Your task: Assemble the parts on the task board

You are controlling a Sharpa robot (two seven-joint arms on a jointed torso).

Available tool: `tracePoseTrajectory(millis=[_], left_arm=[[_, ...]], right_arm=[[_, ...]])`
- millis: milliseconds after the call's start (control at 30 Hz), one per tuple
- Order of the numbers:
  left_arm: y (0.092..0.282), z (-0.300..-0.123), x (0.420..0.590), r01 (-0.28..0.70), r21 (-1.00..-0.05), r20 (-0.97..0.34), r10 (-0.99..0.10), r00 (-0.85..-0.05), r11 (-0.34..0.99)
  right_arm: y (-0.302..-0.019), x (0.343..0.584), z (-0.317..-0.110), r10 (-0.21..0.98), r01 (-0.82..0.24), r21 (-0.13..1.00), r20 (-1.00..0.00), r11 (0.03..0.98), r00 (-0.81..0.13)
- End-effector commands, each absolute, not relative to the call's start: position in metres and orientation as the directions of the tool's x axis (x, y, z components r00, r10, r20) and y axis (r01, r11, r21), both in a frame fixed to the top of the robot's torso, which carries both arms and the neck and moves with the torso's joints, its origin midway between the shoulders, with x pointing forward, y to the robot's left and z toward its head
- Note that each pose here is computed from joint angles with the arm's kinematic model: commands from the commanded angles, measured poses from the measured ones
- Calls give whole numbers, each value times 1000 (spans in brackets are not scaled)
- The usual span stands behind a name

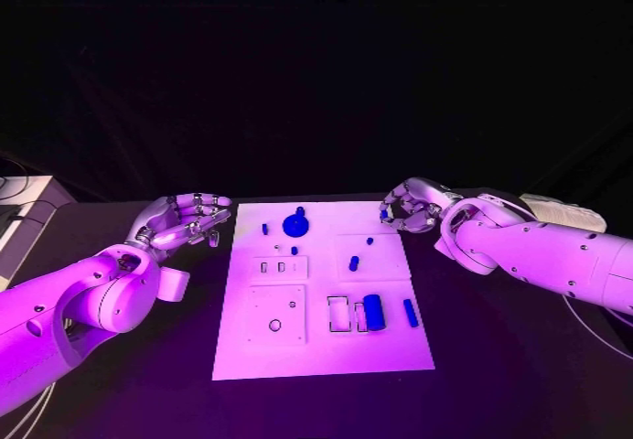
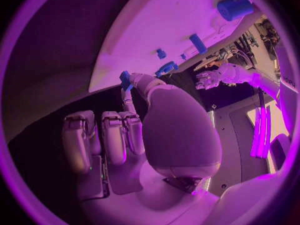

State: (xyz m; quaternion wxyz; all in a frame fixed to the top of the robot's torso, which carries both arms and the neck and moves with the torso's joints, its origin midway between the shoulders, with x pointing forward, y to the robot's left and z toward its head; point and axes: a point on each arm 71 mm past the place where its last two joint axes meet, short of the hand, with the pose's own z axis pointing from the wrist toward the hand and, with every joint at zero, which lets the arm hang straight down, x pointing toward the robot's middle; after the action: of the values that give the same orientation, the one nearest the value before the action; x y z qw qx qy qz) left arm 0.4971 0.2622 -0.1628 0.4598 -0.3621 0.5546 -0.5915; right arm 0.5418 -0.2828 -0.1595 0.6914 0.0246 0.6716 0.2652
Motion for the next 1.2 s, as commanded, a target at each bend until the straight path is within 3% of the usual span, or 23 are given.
tracePoseTrajectory(millis=[33, 367, 733, 1200], left_arm=[[261, -162, 497, 143, -989, -81, -945, -316, 37], [256, -164, 498, 127, -991, -78, -946, -315, 39], [251, -166, 500, 113, -993, -74, -945, -317, 39], [246, -169, 502, 103, -994, -68, -944, -322, 37]], right_arm=[[-274, 540, -149, 404, -330, 376, -914, 866, 18], [-214, 525, -143, 440, -326, 427, -897, 843, -36], [-147, 505, -151, 428, -343, 435, -898, 832, -101], [-108, 486, -177, 360, -371, 399, -917, 838, -173]])
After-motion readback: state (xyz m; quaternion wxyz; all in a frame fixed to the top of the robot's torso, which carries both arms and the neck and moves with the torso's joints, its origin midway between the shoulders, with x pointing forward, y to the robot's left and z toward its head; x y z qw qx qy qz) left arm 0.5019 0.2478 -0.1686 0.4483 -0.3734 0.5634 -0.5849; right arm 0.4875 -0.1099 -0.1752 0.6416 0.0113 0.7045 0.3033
